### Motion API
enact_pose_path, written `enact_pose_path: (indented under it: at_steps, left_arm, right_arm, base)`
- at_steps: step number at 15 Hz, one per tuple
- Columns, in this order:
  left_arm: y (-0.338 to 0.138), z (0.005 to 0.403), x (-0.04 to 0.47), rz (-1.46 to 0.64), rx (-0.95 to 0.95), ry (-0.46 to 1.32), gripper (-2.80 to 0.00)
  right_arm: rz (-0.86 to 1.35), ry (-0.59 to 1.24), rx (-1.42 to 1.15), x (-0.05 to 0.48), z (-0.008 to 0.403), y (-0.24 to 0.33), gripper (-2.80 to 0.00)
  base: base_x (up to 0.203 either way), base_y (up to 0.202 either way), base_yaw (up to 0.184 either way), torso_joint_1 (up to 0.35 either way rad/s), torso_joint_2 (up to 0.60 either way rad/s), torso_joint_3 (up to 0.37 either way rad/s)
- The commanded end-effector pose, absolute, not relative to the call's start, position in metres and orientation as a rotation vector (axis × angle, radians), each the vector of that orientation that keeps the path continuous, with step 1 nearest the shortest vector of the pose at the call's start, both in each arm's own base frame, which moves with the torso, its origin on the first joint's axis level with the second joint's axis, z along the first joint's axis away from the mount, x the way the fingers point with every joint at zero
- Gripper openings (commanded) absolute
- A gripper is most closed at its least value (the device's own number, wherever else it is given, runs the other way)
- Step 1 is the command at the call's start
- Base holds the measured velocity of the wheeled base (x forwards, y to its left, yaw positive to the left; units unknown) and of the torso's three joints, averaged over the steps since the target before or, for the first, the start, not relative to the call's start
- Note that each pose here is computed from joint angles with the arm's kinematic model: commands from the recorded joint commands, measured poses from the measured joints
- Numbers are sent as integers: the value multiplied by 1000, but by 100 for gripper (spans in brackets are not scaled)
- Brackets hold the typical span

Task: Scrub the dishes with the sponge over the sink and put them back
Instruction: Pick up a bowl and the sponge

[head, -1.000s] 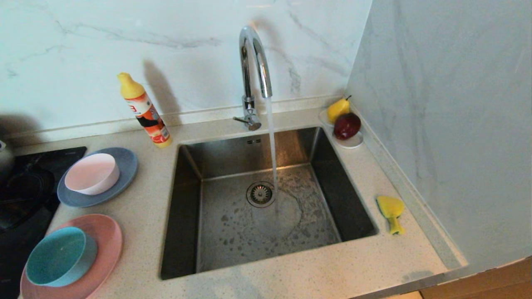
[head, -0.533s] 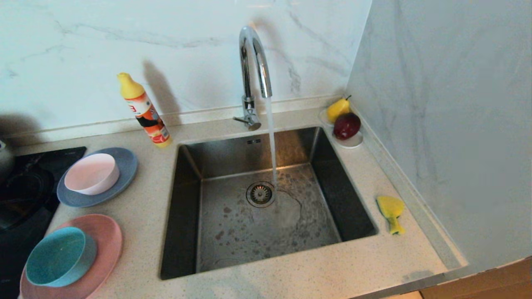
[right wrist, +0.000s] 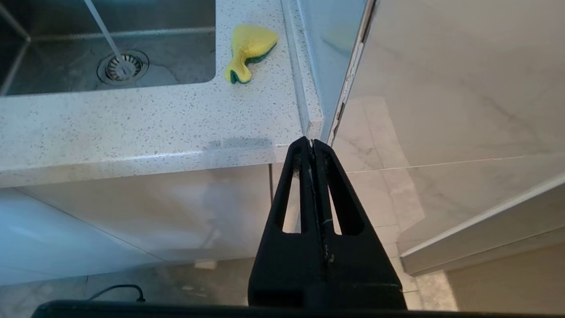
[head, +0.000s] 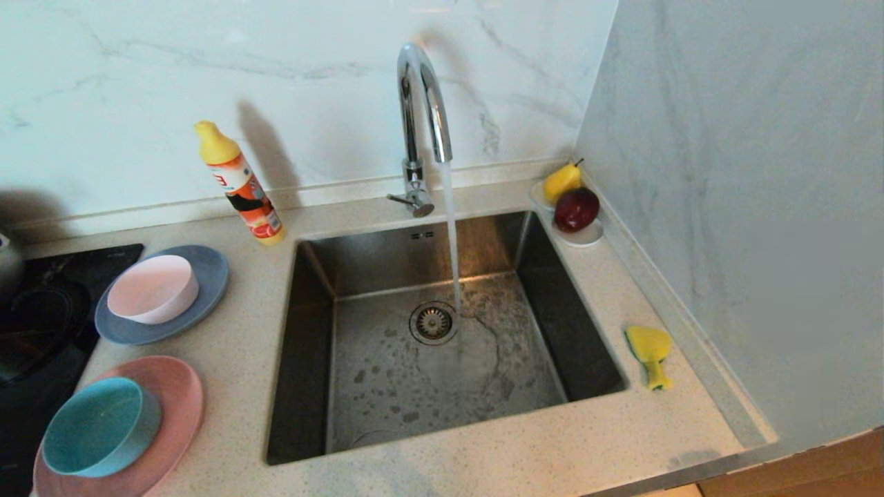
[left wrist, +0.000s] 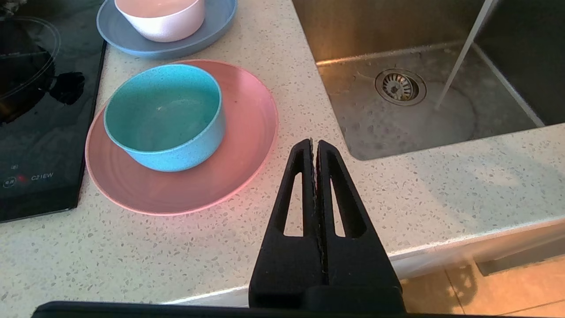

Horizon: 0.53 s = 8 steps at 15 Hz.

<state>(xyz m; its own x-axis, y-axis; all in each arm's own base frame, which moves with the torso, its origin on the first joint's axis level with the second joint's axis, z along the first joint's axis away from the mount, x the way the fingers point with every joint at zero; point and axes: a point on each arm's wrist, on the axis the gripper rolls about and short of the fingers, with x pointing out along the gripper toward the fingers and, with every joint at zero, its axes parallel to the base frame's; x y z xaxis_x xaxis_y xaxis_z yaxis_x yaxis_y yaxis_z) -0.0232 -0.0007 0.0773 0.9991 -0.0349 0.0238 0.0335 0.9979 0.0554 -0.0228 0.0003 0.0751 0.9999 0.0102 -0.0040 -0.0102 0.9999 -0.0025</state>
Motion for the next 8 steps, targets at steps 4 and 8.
enact_pose_path:
  at_steps: [4, 8]
  left_arm:
    - [-1, 72, -21, -35, 55, -3, -280]
    - [-1, 72, -21, -35, 55, -2, -280]
  right_arm:
    - [8, 7, -4, -23, 75, 0, -280]
    - [13, 7, -70, -23, 75, 0, -280]
  base:
    - [0, 0, 0, 0, 0, 0]
    - [0, 0, 0, 0, 0, 0]
